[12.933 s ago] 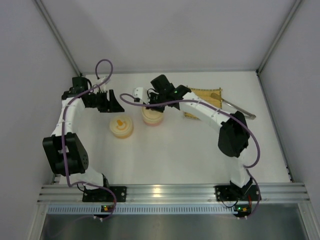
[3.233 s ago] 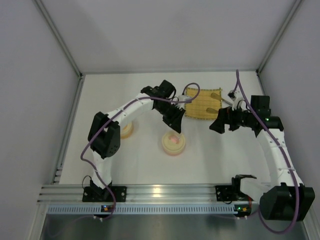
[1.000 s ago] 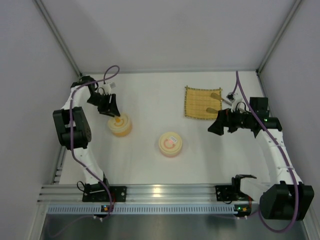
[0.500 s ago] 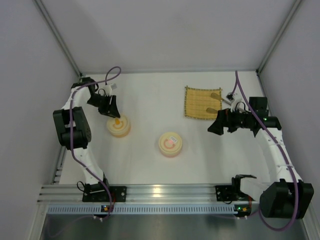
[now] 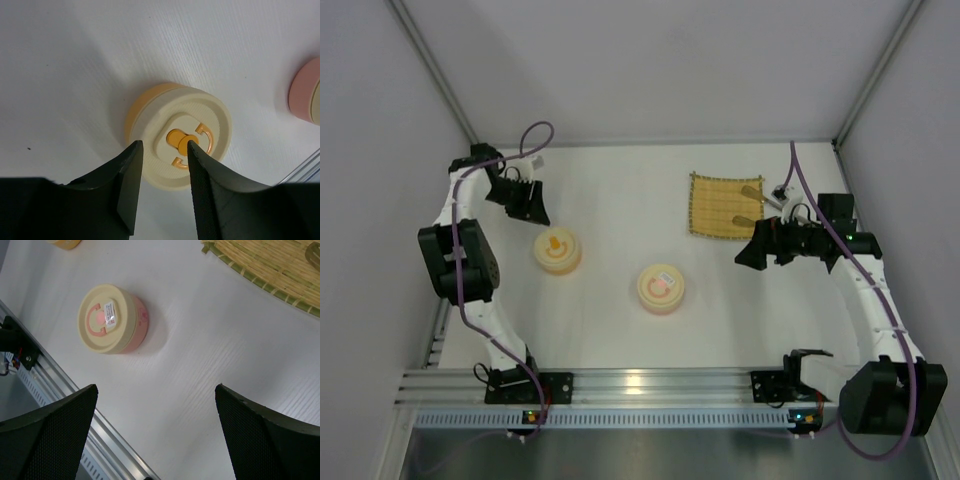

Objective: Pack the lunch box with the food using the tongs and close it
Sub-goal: Move the packing box to the center of the board.

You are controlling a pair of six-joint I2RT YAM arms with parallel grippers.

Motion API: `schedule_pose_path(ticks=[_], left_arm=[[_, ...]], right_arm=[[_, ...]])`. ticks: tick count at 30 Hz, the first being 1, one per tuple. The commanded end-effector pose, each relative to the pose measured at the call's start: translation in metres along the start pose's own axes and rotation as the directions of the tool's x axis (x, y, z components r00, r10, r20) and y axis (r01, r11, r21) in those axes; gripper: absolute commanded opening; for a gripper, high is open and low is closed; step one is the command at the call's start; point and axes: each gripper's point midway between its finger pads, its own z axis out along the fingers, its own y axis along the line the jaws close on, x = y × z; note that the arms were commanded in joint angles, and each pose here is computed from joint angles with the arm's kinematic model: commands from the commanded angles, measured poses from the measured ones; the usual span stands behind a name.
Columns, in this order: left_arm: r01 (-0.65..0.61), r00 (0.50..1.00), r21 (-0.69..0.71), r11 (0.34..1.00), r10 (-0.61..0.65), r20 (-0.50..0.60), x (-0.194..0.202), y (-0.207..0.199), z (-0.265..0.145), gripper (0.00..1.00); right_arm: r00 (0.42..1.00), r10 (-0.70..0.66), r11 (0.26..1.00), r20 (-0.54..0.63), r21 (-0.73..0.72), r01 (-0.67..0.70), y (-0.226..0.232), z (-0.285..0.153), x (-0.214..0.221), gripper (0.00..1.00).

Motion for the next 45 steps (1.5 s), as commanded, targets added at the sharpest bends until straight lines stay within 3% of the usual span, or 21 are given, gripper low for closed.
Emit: schedule_pose_path(ticks=[1, 10, 16, 31, 34, 43, 45], left_arm=[[-0.025, 1.0, -0.037, 0.999, 0.026, 0.016, -0.01, 0.009, -0.009, 0.46], [-0.002, 0.998, -0.027, 1.0, 0.0, -0.064, 0.012, 0.03, 0.021, 0.45], [-0.001, 0.993, 0.015, 1.0, 0.003, -0.116, 0.036, 0.028, 0.037, 0.37], [-0.032, 0.982, 0.114, 0.993, 0.052, -0.18, 0.093, -0.073, 0.063, 0.27], [-0.105, 0.966, 0.146, 0.984, 0.136, -0.218, 0.106, -0.105, 0.078, 0.26], [-0.123, 0.957, 0.184, 0.975, 0.165, -0.24, 0.123, -0.128, 0.083, 0.25], [-0.13, 0.955, 0.179, 0.975, 0.172, -0.242, 0.125, -0.13, 0.083, 0.29]], right_arm=[[0.998, -0.036, 0.999, 0.049, -0.012, 0.037, -0.002, -0.001, -0.011, 0.99], [0.998, -0.036, 0.999, 0.048, -0.014, 0.037, -0.002, 0.0, -0.011, 0.99], [0.998, -0.035, 0.999, 0.046, -0.017, 0.036, -0.002, 0.001, -0.011, 0.99], [0.998, -0.028, 0.999, 0.048, -0.022, 0.029, -0.003, 0.002, -0.013, 0.99], [0.998, -0.029, 0.999, 0.048, -0.02, 0.03, -0.003, 0.002, -0.013, 0.99], [0.998, -0.034, 0.999, 0.047, -0.019, 0.035, -0.002, 0.0, -0.012, 0.99], [0.998, -0.034, 0.999, 0.047, -0.02, 0.035, -0.002, 0.0, -0.012, 0.99]])
